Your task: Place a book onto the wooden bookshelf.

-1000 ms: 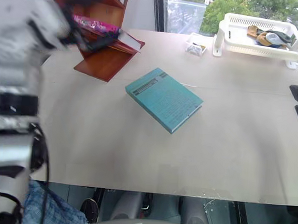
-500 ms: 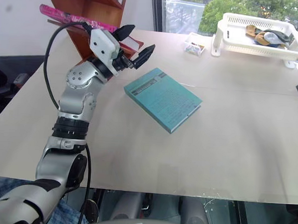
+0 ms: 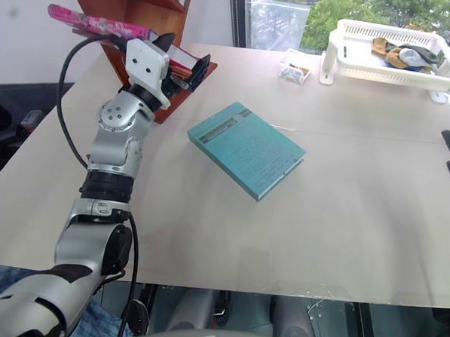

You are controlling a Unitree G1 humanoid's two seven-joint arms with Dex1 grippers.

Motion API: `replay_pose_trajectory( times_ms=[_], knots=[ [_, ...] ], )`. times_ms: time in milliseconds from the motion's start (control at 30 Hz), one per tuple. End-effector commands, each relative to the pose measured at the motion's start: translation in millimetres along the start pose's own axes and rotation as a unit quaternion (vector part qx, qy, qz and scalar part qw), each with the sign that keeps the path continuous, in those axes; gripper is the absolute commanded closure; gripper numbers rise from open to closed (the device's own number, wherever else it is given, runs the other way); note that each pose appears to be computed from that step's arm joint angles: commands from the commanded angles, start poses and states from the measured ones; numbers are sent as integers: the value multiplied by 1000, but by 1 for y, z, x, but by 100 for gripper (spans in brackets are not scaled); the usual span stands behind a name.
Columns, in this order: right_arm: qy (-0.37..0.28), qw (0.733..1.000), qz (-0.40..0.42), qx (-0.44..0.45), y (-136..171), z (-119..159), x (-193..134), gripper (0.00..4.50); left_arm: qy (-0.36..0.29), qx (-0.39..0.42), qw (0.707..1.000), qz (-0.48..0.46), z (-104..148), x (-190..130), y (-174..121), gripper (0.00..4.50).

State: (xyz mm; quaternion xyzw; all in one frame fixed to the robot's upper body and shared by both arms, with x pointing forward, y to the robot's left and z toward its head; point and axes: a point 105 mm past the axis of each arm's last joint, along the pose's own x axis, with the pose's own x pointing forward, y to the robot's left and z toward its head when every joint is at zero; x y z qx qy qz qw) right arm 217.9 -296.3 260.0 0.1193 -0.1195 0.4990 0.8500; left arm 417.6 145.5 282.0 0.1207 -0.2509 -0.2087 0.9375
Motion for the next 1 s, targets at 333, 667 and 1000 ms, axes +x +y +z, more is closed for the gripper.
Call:
replay_pose_trajectory(
  times_ms=[333, 667, 1000],
  knots=[
    [13, 1000, -9, -1, 7, -8, -3, 0, 29, -77, 992, -94, 10, -41, -8, 6],
    [163, 971, -175, 2, -29, -84, -62, 0, 265, -94, 951, -125, -66, -160, -25, 6],
    [233, 949, -208, -24, -35, -110, -93, 0, 303, -136, 938, -101, -92, -223, -29, 6]
  ],
)
